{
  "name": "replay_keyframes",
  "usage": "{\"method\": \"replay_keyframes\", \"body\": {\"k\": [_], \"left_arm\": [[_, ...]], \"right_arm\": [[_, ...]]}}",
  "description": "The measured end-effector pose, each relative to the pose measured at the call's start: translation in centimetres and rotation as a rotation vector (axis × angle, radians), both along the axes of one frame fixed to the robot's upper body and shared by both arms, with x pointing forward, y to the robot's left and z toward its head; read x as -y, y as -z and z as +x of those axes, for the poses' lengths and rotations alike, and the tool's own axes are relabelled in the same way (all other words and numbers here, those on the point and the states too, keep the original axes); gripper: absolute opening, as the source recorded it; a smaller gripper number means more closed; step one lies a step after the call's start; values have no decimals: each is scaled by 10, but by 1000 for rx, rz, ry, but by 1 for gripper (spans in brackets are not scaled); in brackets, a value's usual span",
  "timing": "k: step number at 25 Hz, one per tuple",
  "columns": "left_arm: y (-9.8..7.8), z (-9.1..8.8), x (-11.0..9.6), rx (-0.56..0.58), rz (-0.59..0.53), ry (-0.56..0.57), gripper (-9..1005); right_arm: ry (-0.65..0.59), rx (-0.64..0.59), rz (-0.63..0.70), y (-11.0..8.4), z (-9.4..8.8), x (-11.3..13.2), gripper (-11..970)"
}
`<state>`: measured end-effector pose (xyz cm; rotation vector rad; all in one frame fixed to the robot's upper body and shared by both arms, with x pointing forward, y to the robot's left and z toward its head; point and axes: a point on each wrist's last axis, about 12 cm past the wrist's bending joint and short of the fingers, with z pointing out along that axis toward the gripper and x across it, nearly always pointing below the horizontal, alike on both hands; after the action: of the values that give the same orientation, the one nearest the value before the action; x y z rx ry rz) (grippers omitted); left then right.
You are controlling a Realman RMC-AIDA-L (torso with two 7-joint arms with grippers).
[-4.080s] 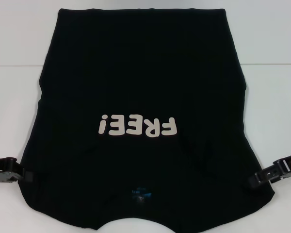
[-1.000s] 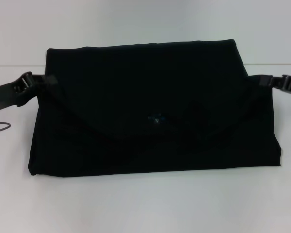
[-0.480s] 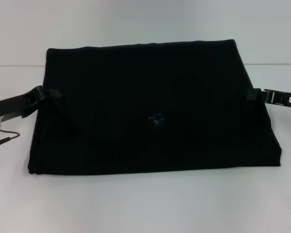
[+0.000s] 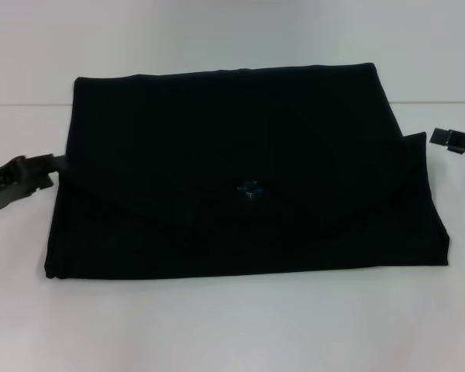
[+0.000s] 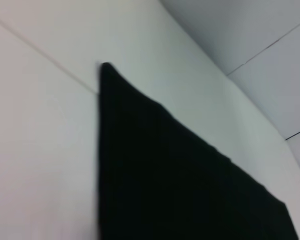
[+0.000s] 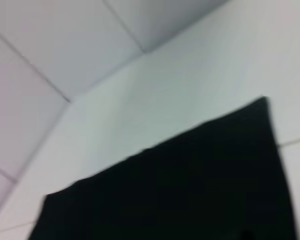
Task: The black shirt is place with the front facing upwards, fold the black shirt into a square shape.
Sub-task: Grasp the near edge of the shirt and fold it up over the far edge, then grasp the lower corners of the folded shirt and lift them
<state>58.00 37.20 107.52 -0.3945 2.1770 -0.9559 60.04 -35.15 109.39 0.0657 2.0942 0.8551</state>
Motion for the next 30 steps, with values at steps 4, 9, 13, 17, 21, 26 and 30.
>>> {"method": "replay_keyframes", "body": {"k": [4,9,13,17,21,26,30], "left_arm": [[-4,-12,-12,-57,10,76,571],[-13,-20,-16,-92,86,216,700],[-14,-19,-12,-109,140,265,781],[-11,-18,-8,-117,175,292,864],[-9,-20,-4,-132,171,321,954],[-9,-24,1,-141,140,362,955],[-7,-25,6,-153,143,393,952]], "right_arm": [[-192,99,-18,-4,-17,-7,528],[-440,187,-75,3,-40,-26,641],[-521,204,-96,12,-51,-35,774],[-556,191,-107,18,-55,-42,908],[-563,186,-108,19,-56,-43,914],[-562,186,-108,19,-56,-43,915],[-560,183,-106,19,-55,-43,915]]}}
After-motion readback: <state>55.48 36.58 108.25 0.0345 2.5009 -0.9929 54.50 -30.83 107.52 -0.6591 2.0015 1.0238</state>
